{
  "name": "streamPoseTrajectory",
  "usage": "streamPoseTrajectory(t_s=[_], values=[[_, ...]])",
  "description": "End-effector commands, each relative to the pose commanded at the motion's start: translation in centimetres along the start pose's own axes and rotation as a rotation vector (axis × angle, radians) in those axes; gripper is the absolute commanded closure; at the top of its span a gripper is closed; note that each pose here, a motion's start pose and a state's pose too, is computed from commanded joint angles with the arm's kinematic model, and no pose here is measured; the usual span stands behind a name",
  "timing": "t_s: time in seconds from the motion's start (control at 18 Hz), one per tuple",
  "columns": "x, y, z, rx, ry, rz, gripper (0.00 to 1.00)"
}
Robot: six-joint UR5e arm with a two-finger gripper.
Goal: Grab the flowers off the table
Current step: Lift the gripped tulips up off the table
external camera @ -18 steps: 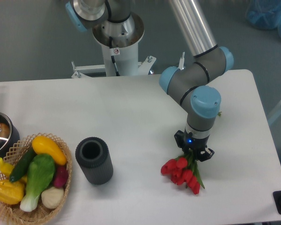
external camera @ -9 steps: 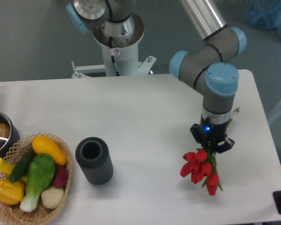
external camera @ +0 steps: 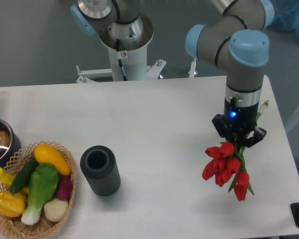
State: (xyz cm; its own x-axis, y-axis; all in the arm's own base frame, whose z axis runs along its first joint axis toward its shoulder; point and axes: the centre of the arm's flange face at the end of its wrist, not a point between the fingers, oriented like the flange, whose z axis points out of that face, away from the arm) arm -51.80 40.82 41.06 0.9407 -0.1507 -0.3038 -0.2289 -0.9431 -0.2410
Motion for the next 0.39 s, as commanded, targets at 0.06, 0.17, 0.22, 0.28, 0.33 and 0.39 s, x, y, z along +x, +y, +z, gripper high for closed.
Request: streamPoseTrajectory(t_s=[0.06,0.17,0.22,0.28,0.33,0.39], values=[[0.0,0.2,-0.7,-0.002,0.0,-0.003,1.0],[0.1,0.2,-1.9,0.0,-0.009,-0.003,1.0],[0.1,0.2,-2.0,-0.002,-0.01,-0.003,1.0],[0.0,0.4,-2.0,-0.005,-0.009,-0.006,1.0],[0.0,0.5,-2.2,-0.007,-0.01,-0.007,1.0],[0.0,0.4,-2.5,-0.008,-0.012,-0.007,1.0]])
